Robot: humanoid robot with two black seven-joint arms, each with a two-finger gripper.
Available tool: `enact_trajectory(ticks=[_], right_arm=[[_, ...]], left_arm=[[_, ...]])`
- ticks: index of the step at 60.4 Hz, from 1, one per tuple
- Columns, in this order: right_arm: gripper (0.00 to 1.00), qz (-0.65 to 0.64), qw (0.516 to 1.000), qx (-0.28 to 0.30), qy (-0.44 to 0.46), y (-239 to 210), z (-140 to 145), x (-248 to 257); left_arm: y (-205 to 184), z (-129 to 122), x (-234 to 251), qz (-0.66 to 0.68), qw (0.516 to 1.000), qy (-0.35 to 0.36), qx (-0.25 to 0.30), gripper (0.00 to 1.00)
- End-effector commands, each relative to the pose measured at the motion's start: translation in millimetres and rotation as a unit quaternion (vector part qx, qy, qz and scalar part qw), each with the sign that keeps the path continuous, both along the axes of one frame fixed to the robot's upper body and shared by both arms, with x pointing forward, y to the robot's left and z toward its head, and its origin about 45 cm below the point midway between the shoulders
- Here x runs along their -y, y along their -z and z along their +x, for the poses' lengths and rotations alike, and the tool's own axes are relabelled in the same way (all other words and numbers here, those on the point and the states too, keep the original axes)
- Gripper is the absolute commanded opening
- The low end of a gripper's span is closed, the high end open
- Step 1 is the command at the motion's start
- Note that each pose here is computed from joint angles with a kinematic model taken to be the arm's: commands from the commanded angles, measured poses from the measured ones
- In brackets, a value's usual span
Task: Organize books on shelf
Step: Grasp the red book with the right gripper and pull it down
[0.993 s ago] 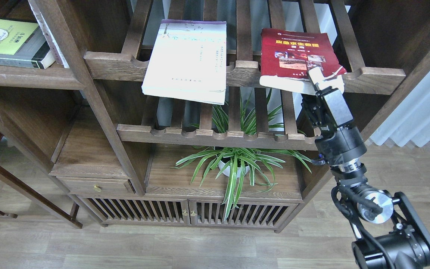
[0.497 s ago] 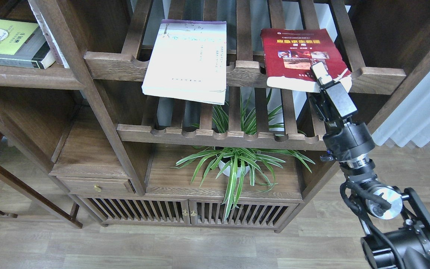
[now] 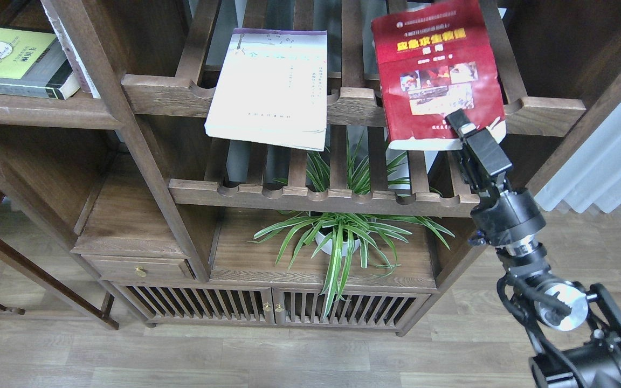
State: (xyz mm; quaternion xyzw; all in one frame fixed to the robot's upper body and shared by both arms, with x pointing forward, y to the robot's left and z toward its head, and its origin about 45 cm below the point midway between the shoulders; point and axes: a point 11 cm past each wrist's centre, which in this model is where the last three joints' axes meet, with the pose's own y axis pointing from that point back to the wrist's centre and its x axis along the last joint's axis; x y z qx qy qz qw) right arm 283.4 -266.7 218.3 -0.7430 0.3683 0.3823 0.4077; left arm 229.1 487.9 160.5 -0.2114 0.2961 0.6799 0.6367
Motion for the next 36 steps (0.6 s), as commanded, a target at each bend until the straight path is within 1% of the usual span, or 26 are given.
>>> enact_trajectory(ticks=[1,8,20,22,23,36], right_arm=[[0.04,0.013,0.999,-0.042,0.002,26,-21,-5],[0.04,0.022,0.997,-0.077,-0.002,45,-39,-13],[0.04,0.027,0.993,-0.118,-0.002,67,-63,-16],[0.04,0.028,0.992,-0.127,-0.002,71,-68,-16],[0.04,0.03,0.99,-0.14,0.0,78,-77,-17],[0.04,0.037,0.983,-0.18,0.001,95,-103,-20]], left_arm=[[11,-4,3,-0.005,1.0,0.003,-0.017,1.0],[19,-4,12,-0.01,0.999,0.016,-0.028,1.0],[27,-3,24,-0.016,0.999,0.031,-0.038,1.0],[29,-4,25,-0.016,0.998,0.034,-0.041,1.0],[32,-3,29,-0.019,0.998,0.039,-0.045,1.0],[40,-4,42,-0.043,0.997,0.046,-0.049,1.0]])
